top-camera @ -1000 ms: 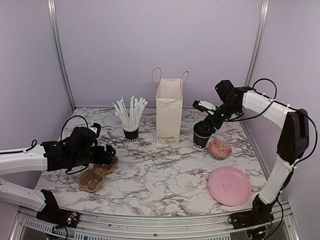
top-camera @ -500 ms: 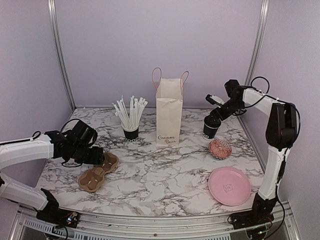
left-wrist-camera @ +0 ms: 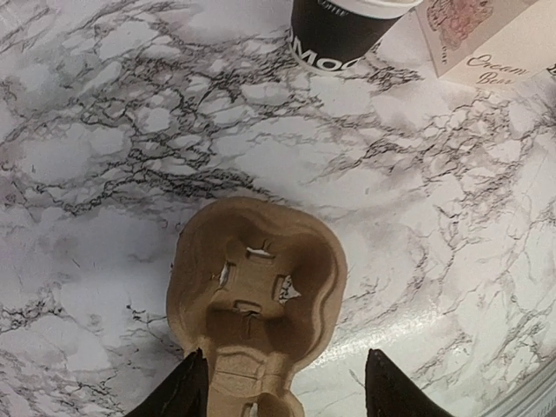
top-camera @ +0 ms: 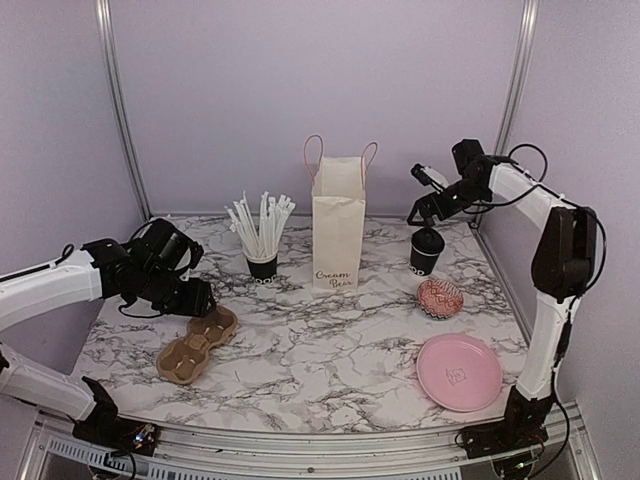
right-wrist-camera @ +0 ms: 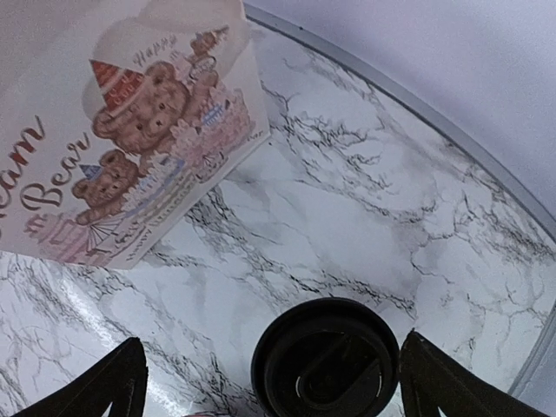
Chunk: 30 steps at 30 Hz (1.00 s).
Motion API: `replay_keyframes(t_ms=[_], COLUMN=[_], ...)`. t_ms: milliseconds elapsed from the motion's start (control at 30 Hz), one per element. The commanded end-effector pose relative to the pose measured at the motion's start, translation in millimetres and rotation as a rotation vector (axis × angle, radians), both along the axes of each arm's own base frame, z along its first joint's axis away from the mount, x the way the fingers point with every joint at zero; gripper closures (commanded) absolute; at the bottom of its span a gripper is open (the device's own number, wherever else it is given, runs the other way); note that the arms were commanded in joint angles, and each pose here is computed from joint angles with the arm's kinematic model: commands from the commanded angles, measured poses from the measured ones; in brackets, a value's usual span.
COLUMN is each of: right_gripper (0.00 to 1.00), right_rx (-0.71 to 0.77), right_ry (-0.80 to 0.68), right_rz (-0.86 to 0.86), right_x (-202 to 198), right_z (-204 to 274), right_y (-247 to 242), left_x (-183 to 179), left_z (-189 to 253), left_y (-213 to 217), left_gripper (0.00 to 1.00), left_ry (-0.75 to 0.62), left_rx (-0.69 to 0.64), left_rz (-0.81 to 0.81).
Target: Pack the takeout coffee
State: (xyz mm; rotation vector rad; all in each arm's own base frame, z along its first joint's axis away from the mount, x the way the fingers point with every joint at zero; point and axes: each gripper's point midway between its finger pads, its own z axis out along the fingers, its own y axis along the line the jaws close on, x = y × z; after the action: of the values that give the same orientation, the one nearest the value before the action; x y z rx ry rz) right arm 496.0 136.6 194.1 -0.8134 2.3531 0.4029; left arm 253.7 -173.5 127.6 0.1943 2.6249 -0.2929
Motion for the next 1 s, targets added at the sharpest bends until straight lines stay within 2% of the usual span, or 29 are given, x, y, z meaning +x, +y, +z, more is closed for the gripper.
replay_keyframes(t_ms=[0, 167, 267, 567, 667, 867, 967], right_gripper=[0.04, 0.07, 0.02, 0.01, 0.02, 0.21, 0.42], right_rx=[0.158, 0.302, 0.314, 0.229, 0.21, 0.192, 0.19], right_ry=[-0.177, -0.235, -0.239, -0.253, -0.257, -0.248, -0.244], right_rz=[0.145, 0.239, 0.265, 0.006, -0.021, -0.06, -0.066], right_x=[-24.6, -46.3, -55.1, -13.2, -7.9, 1.7, 4.8], right_z=[93.8, 149.2, 157.1, 138.4, 134.0, 123.7, 120.9], right_y=[58.4, 112.8, 140.3, 152.2, 155.0, 154.3, 154.5], left_x=[8.1, 10.5, 8.0, 3.9, 2.9, 4.6, 4.0], left_z=[35.4, 32.3, 25.1, 11.4, 9.3, 7.7, 5.6], left_y=[-15.4, -21.4, -27.3, -23.4, -24.1, -28.8, -32.1], left_gripper=[0.38, 0.36, 0.36, 0.35, 0.35, 0.35, 0.34], left_ry=[-0.084, -0.091, -0.078, -0.05, -0.041, -0.04, -0.036], left_rx=[-0.047, -0.057, -0.062, -0.075, -0.084, -0.097, -0.1], left_rz=[-0.05, -0.057, -0.065, -0.006, 0.004, 0.012, 0.009])
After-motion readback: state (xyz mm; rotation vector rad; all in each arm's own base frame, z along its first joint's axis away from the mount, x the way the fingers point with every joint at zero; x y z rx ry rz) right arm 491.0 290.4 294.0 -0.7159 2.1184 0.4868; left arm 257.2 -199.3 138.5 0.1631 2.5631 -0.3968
